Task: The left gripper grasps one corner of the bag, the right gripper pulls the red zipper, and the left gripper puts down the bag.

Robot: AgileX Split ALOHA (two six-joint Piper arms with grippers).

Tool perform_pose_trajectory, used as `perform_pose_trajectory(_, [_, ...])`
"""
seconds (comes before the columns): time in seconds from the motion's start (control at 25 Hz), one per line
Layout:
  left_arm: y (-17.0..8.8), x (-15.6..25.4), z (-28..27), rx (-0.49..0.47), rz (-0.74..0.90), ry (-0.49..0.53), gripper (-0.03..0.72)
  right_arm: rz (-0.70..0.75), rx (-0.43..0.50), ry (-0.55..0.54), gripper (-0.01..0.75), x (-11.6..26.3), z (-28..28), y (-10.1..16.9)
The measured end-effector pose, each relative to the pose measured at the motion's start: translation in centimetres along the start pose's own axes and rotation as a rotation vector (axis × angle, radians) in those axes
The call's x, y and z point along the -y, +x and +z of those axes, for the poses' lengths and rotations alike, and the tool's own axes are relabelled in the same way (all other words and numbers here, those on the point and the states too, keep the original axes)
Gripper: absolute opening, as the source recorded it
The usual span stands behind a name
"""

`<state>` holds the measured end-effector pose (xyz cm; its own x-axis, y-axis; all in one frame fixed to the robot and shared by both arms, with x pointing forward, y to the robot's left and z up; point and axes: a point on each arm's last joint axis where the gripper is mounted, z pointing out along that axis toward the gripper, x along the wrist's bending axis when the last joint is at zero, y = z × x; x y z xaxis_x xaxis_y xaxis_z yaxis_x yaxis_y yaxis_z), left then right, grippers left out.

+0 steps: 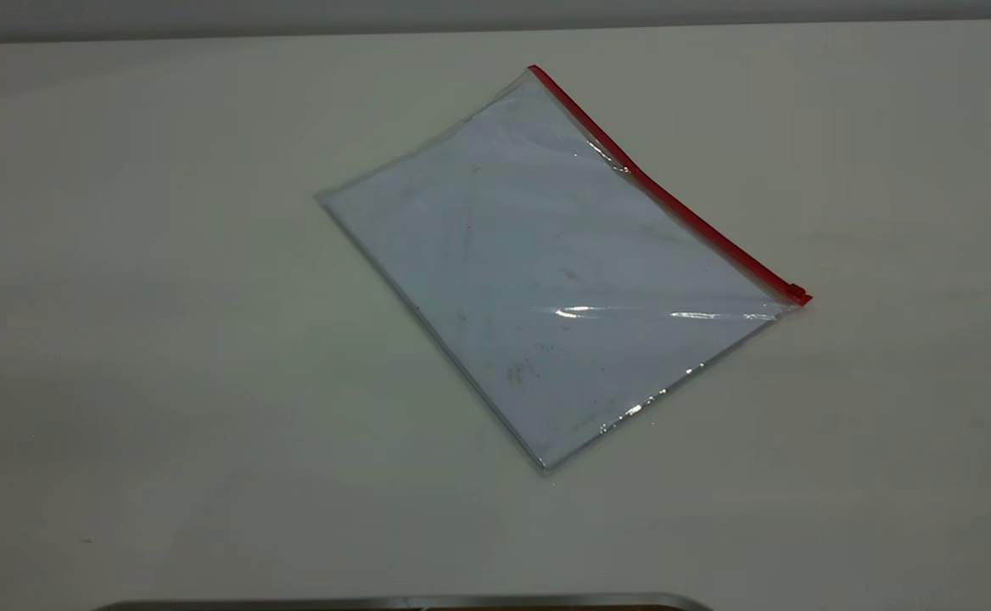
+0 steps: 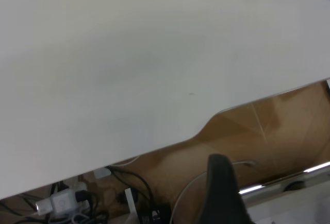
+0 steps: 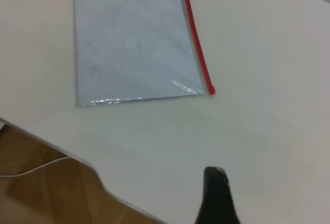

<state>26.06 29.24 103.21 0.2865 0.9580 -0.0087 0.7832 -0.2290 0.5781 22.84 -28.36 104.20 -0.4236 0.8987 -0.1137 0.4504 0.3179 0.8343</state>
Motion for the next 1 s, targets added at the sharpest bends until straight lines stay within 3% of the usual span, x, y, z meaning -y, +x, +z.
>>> perform_pose_trajectory(0.16, [0.0, 0.3, -0.3, -0.013, -0.017, -0.029, 0.590, 0.000, 0.001, -0.002, 0.580, 0.0, 0.0, 0.0])
perform_pose_trajectory(0.6, [-0.4, 2.9, -2.2, -0.184, -0.156, -0.264, 0.590, 0.000, 0.001, -0.004, 0.577, 0.0, 0.0, 0.0])
perform_pose_trajectory(1.0, [-0.5, 3.1, -2.2, -0.191, -0.160, -0.275, 0.590, 0.000, 0.002, -0.005, 0.530, 0.0, 0.0, 0.0])
